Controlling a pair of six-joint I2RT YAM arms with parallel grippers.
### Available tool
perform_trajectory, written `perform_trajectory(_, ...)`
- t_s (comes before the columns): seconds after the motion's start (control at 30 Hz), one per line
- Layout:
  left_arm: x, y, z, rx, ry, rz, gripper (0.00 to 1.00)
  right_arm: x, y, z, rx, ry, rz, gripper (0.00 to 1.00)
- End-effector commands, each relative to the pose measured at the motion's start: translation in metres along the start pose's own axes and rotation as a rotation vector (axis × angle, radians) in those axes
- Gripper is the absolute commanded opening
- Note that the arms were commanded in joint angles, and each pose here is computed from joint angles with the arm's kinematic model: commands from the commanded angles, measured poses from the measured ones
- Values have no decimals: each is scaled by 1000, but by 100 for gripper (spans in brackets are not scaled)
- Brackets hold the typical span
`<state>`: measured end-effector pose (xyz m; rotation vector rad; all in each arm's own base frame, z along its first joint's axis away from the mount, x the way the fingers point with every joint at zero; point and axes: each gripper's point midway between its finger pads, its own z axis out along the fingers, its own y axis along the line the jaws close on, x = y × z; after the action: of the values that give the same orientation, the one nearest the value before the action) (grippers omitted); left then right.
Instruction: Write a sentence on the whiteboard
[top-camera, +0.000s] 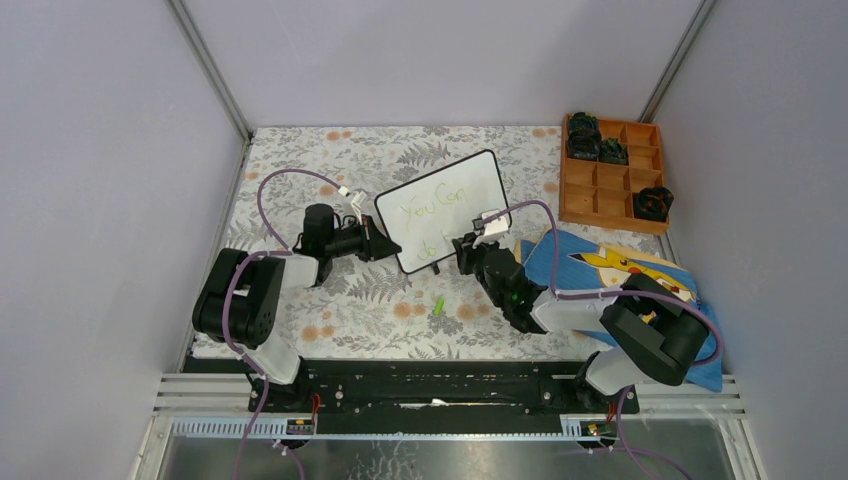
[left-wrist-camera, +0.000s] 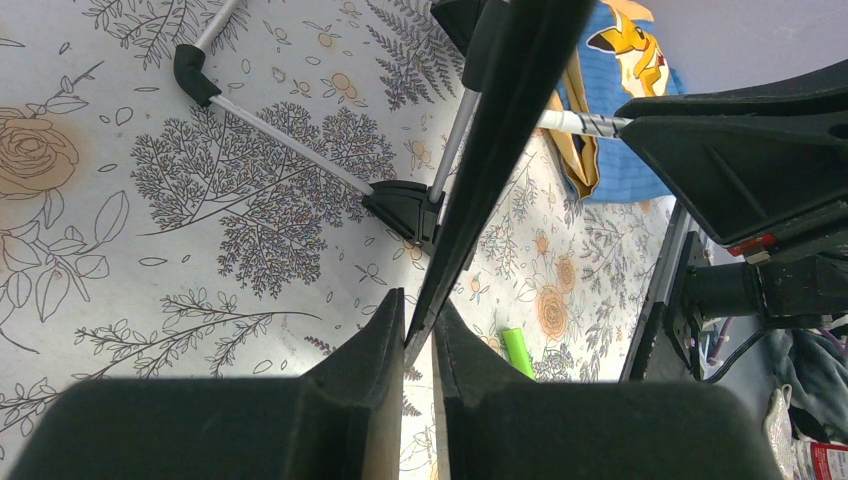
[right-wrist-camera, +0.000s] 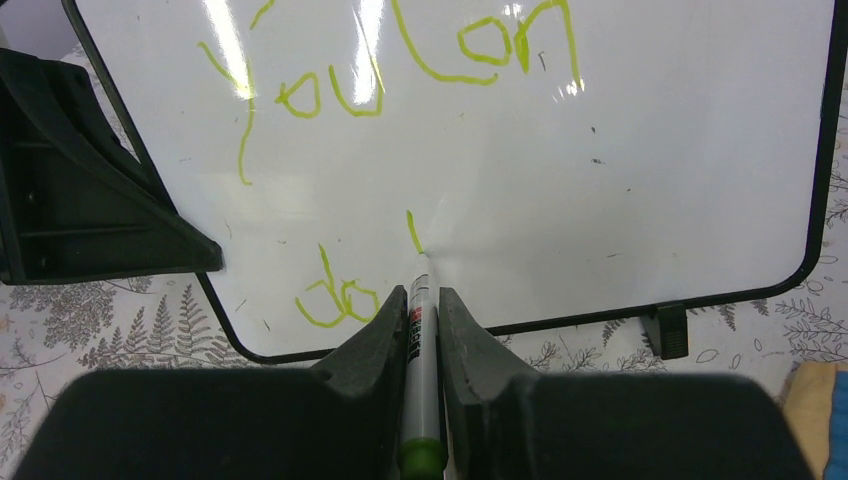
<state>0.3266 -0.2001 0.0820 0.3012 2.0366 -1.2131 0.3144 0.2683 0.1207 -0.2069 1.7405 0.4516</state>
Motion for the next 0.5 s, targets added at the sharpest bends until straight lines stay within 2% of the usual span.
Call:
perform_trajectory(0.0, 21, 24, 1, -111, 54, -54, 0, 3, -5, -5, 18, 21, 4, 0)
perform_trajectory(0.23, 21, 24, 1, -112, 53, -53, 0, 9, -9, -8, 30, 47, 0, 0)
perform_trajectory(0.47, 21, 24, 1, -112, 55, -54, 0, 7, -23, -8, 116, 46, -4, 0)
